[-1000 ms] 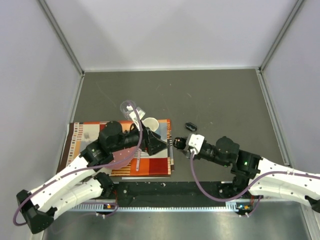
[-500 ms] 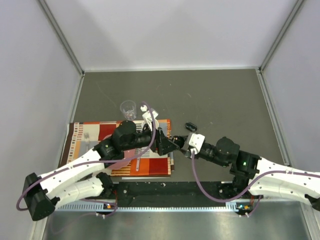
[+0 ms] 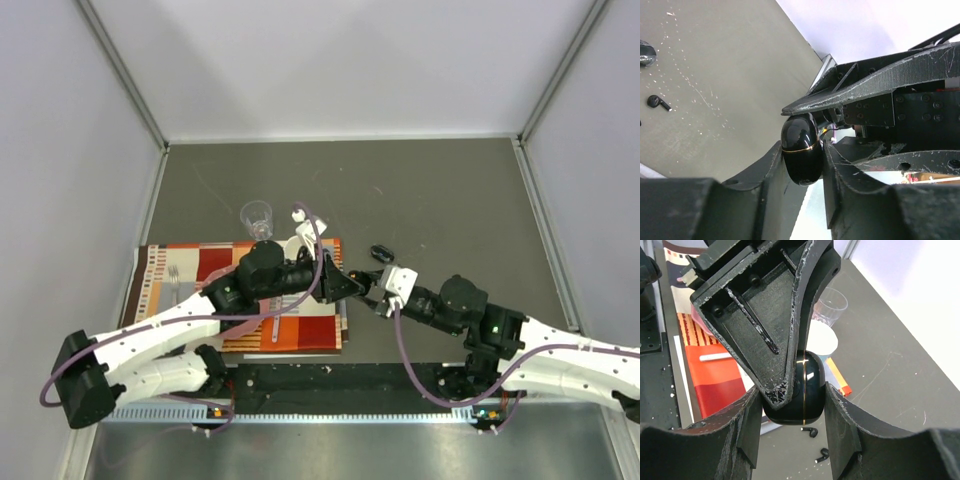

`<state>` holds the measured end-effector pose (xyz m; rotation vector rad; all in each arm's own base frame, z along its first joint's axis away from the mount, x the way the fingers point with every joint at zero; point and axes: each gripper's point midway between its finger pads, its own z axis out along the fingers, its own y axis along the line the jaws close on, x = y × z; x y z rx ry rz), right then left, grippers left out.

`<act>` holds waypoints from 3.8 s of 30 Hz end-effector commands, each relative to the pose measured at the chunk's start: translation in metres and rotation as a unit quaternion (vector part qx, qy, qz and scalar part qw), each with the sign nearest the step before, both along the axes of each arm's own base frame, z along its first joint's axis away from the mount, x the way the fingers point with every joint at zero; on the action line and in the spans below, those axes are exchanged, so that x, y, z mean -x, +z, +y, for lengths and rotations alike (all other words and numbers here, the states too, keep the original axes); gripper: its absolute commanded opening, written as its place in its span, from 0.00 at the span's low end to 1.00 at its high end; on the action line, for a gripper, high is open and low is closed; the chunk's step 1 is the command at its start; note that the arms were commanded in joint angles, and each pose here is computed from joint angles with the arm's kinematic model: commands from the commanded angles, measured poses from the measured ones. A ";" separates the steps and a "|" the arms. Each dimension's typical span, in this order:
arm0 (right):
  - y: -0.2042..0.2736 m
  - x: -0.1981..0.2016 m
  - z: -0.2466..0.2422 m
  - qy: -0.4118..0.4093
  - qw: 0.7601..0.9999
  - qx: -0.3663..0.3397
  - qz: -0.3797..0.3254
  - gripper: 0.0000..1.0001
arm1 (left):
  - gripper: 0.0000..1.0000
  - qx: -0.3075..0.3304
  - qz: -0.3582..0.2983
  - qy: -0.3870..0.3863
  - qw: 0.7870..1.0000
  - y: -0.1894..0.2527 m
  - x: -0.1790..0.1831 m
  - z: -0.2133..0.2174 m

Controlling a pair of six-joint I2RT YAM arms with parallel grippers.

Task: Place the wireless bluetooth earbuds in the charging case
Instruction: Pick up the charging case at the center of the board.

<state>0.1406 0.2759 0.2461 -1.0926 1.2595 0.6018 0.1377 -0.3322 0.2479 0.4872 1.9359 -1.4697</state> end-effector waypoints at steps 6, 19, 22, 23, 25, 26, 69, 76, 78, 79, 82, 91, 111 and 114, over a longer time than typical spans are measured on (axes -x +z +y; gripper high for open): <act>0.034 0.009 0.001 0.016 0.997 -0.072 -0.011 0.00 | 0.00 0.015 -0.013 -0.032 0.999 0.009 0.009 -0.012; 0.052 0.001 -0.027 -0.063 0.981 -0.148 0.105 0.93 | 0.00 0.018 -0.117 0.105 0.987 0.020 -0.019 0.030; 0.049 -0.008 -0.044 -0.145 0.948 -0.179 0.218 0.99 | 0.00 0.025 -0.166 0.162 0.972 0.031 -0.031 0.054; 0.051 -0.007 -0.045 -0.159 0.931 -0.200 0.262 0.99 | 0.00 0.036 -0.180 0.173 0.968 0.040 -0.031 0.061; 0.059 -0.008 -0.044 -0.174 0.912 -0.211 0.306 0.99 | 0.00 0.034 -0.216 0.182 0.959 0.040 -0.032 0.069; 0.055 -0.007 -0.044 -0.182 0.898 -0.211 0.341 0.99 | 0.00 0.056 -0.236 0.186 0.952 0.052 -0.030 0.073; 0.085 -0.007 0.014 -0.036 0.600 -0.312 0.735 0.95 | 0.00 0.174 -0.483 0.115 0.850 0.098 -0.005 0.051; 0.069 -0.009 0.008 -0.055 0.586 -0.322 0.742 0.95 | 0.00 0.177 -0.465 0.095 0.862 0.095 0.001 0.048; 0.071 -0.011 0.005 -0.057 0.587 -0.332 0.737 0.95 | 0.00 0.174 -0.471 0.095 0.860 0.097 0.000 0.048; 0.074 -0.011 0.004 -0.057 0.588 -0.336 0.734 0.95 | 0.00 0.171 -0.478 0.093 0.856 0.100 0.001 0.048; 0.077 -0.008 0.005 -0.049 0.590 -0.330 0.736 0.96 | 0.00 0.165 -0.475 0.097 0.859 0.098 -0.001 0.050; 0.078 -0.003 0.017 -0.013 0.588 -0.304 0.750 0.92 | 0.00 0.167 -0.469 0.095 0.862 0.093 0.001 0.051; 0.095 0.002 0.035 0.032 0.561 -0.311 0.767 0.65 | 0.00 0.164 -0.453 0.101 0.871 0.081 -0.002 0.050; 0.097 0.004 0.038 0.032 0.562 -0.315 0.764 0.64 | 0.00 0.162 -0.448 0.100 0.874 0.079 -0.003 0.049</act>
